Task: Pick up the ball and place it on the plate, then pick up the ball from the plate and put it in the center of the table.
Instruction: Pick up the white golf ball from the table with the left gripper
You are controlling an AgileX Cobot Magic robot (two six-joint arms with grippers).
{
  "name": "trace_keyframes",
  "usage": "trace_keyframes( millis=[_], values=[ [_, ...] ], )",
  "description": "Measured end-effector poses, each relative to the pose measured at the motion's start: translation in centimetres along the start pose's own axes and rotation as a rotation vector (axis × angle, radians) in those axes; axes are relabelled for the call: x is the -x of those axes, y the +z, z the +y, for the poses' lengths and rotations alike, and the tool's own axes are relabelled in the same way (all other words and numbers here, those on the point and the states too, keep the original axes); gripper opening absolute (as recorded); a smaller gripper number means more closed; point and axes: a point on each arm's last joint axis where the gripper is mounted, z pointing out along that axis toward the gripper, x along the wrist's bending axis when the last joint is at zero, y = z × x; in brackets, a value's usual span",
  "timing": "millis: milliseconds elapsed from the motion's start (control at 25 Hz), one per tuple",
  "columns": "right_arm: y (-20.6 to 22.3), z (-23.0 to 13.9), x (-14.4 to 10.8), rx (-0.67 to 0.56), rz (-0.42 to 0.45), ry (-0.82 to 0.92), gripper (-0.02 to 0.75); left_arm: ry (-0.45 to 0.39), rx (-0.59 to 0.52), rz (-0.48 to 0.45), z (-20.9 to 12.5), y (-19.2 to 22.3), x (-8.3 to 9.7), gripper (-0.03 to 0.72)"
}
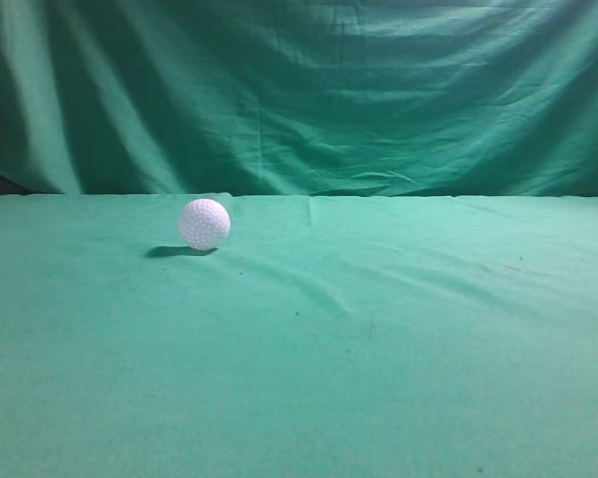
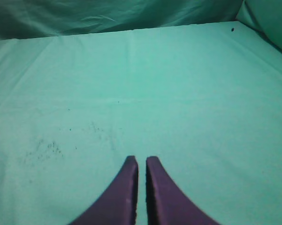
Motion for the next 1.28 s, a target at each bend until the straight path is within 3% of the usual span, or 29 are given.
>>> trace_keyframes(
  millis=[880, 960, 1160, 1280],
  values=[
    [0.0, 0.0, 0.0, 0.0, 0.0, 0.0, 0.054, -0.004, 0.009, 0.002, 0.0, 0.0, 0.0, 0.0],
    [0.0, 0.0, 0.0, 0.0, 0.0, 0.0, 0.054, -0.063, 0.062, -0.002, 0.5, 0.0, 0.0, 0.0],
    [0.0, 0.0, 0.0, 0.0, 0.0, 0.0, 0.054, -0.44, 0.313, 0.005, 2.6, -0.4, -0.6, 0.0],
    [0.0, 0.0, 0.0, 0.0, 0.0, 0.0, 0.054, -0.544, 0.38, 0.025, 3.0, -0.6, -1.1, 0.0]
  ],
)
